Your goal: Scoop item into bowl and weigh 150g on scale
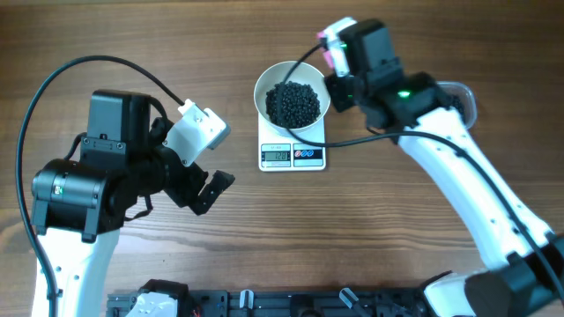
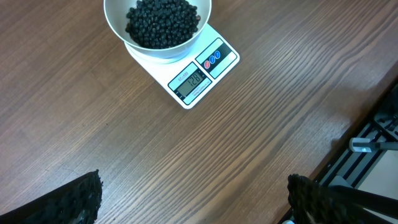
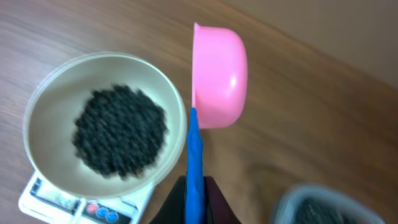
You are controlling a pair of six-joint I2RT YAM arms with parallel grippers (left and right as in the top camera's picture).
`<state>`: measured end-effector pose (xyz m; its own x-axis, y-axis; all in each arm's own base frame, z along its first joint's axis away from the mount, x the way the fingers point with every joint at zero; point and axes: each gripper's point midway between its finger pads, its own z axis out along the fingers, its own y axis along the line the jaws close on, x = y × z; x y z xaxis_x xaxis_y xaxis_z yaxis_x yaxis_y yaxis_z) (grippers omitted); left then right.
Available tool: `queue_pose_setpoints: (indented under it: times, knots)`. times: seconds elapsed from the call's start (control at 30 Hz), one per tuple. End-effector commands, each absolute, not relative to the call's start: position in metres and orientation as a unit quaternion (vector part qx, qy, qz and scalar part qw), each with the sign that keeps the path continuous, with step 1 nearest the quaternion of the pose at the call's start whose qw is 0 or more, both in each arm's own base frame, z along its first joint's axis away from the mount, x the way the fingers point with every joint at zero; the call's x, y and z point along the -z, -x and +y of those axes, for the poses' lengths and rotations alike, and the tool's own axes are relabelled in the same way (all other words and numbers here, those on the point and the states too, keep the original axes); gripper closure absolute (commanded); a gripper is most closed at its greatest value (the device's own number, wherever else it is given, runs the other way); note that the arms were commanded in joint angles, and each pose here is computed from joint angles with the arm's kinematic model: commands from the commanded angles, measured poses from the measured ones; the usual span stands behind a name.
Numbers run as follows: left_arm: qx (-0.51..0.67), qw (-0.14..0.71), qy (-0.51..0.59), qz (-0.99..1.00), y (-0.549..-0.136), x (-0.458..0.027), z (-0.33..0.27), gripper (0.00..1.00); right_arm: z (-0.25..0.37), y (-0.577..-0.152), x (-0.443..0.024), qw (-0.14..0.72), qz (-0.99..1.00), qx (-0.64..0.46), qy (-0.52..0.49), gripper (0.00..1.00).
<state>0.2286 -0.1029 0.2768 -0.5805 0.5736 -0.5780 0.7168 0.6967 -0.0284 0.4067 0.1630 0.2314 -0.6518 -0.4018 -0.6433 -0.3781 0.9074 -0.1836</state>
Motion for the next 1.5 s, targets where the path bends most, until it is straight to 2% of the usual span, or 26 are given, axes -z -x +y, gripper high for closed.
queue_pose_setpoints:
  times: [0.0, 0.23, 0.5, 0.83, 1.2, 1.37, 1.47]
  knots:
    - [0.131, 0.285, -0.371, 0.874, -0.229, -0.283, -0.103, 0.00, 0.112, -0.397, -0.260, 0.369, 0.918, 0.041, 0.138, 0.96]
    - [0.132, 0.285, -0.371, 0.874, -0.229, -0.283, -0.103, 0.00, 0.020, -0.361, -0.245, 0.276, 0.951, 0.120, 0.064, 0.96]
    - [0.132, 0.285, -0.371, 0.874, -0.229, -0.283, -0.103, 0.00, -0.024, -0.343, -0.221, 0.190, 0.963, 0.186, 0.049, 0.96]
    - [0.132, 0.285, -0.371, 0.874, -0.229, -0.283, -0.103, 0.00, -0.031, -0.353, -0.170, 0.097, 0.967, 0.221, 0.087, 0.96]
    - [0.132, 0.285, -0.371, 0.874, -0.229, -0.283, -0.103, 0.00, -0.062, -0.374, -0.134, 0.040, 0.937, 0.333, 0.095, 0.96]
    - [0.132, 0.285, -0.371, 0.874, -0.229, -0.283, -0.103, 0.00, -0.059, -0.382, -0.127, 0.039, 0.936, 0.325, 0.126, 0.96]
    - [0.132, 0.285, -0.371, 0.874, -0.229, -0.283, -0.103, 0.00, -0.046, -0.382, -0.118, 0.033, 0.945, 0.284, 0.156, 0.96]
